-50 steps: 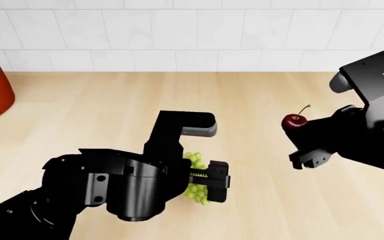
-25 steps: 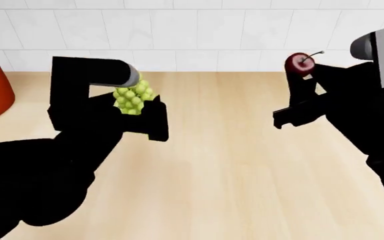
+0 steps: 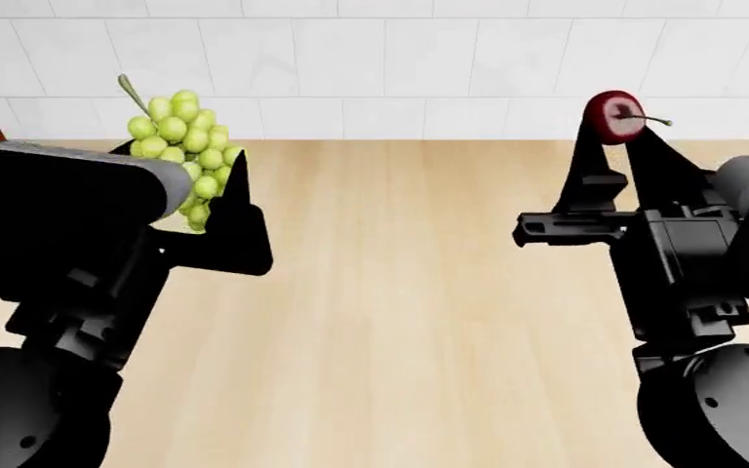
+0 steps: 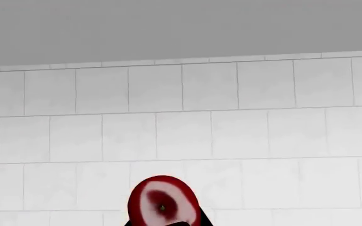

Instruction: Pick the grape, cherry from the counter and place them in the cabinet. Then close the cabinet.

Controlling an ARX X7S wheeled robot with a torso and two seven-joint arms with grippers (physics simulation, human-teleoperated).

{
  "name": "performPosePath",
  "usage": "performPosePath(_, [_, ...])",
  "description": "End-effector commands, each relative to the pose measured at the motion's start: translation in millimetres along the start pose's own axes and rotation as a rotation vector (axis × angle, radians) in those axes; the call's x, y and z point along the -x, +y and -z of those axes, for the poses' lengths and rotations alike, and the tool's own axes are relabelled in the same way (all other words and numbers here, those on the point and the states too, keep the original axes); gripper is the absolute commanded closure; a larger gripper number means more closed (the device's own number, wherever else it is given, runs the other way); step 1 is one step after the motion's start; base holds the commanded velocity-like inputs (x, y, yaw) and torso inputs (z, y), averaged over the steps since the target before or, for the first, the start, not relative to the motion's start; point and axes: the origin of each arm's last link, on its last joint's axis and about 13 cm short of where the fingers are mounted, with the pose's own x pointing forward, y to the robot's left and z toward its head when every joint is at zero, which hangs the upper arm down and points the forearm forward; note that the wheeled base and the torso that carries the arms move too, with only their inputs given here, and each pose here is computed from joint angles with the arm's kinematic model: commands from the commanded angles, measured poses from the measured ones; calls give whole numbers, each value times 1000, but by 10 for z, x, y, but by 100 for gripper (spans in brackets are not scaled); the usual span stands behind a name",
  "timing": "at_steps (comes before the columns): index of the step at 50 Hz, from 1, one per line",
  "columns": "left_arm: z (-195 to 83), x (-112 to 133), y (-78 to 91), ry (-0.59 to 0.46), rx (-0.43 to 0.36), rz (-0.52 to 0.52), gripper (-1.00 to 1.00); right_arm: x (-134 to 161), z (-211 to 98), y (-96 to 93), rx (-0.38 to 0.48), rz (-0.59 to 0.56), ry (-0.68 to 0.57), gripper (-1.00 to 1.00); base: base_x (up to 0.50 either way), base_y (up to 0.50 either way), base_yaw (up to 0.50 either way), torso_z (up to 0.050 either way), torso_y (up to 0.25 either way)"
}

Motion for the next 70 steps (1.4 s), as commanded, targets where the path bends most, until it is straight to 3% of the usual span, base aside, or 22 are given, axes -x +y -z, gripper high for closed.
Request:
performPosePath(1, [-36, 98, 13, -51, 27, -18, 100, 83, 61, 40, -12, 24, -62, 100, 0, 363, 0, 0, 0])
performPosePath(18, [-34, 120, 3, -42, 47, -6, 100, 80, 73, 65, -17, 6, -58, 100, 0, 497, 0, 0, 0])
performPosePath(39, [-21, 123, -7, -39, 55, 0, 100, 100, 64, 63, -16, -4, -68, 100, 35, 60, 0, 0, 0])
performPosePath(48, [-289, 38, -6, -125, 15, 14, 100, 49, 93, 106, -23, -22, -66, 100, 0, 0, 0, 0, 0])
performPosePath(70, [-274, 30, -19, -119, 34, 27, 100, 81, 51, 90, -10, -30, -69, 100, 139, 0, 0, 0, 0])
